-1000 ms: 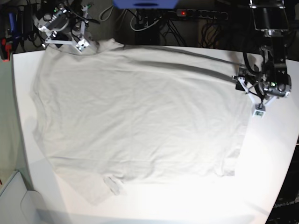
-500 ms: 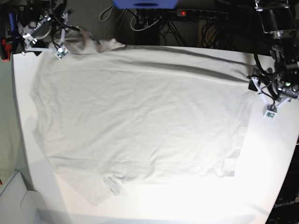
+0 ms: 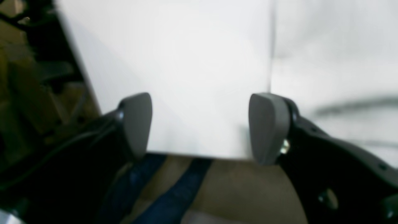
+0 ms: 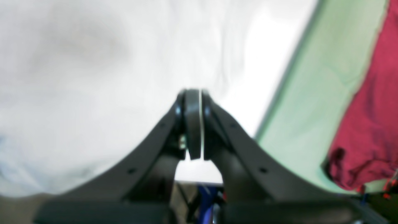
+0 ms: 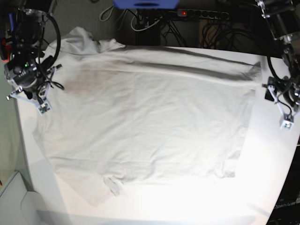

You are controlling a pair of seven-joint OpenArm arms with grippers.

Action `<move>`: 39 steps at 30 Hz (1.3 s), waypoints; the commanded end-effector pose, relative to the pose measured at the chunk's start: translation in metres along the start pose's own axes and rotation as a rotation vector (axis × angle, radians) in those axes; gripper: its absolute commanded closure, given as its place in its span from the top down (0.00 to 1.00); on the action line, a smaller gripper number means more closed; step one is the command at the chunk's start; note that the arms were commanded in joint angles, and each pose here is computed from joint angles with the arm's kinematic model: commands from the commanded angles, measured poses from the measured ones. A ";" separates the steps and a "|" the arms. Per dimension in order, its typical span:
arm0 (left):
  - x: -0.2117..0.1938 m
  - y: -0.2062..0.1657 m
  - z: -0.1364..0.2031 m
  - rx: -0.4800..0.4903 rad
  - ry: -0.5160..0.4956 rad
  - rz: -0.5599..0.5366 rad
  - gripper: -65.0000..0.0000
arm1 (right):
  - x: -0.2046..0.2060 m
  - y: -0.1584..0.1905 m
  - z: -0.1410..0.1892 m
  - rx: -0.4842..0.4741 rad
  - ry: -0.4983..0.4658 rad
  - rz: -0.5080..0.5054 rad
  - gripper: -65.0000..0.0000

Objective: Layout the t-shirt on the table in an organized manner, then fold the t-shirt properly

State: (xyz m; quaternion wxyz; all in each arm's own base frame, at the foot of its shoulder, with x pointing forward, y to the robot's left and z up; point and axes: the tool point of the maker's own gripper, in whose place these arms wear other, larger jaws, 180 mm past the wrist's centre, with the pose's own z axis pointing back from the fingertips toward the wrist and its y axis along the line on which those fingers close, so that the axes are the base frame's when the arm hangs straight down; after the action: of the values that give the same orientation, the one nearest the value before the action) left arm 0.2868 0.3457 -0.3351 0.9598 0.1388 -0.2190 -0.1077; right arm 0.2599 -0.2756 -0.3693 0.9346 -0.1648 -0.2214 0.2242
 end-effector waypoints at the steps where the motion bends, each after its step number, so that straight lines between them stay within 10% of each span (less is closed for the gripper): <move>1: 0.019 -0.003 0.003 -0.009 -0.057 0.016 0.72 | 0.009 -0.013 -0.004 -0.019 -0.009 -0.016 0.00; 39: 0.022 -0.085 -0.095 -0.221 -0.030 0.124 0.72 | 0.065 -0.033 -0.102 0.142 -0.068 -0.142 0.00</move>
State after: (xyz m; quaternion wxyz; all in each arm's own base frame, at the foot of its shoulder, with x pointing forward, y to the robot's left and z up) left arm 0.3473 0.2735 -0.4294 0.9632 -0.0033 -0.2601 -0.0675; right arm 0.3728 -0.2859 -0.4233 0.9483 -0.0623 -0.2576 0.1746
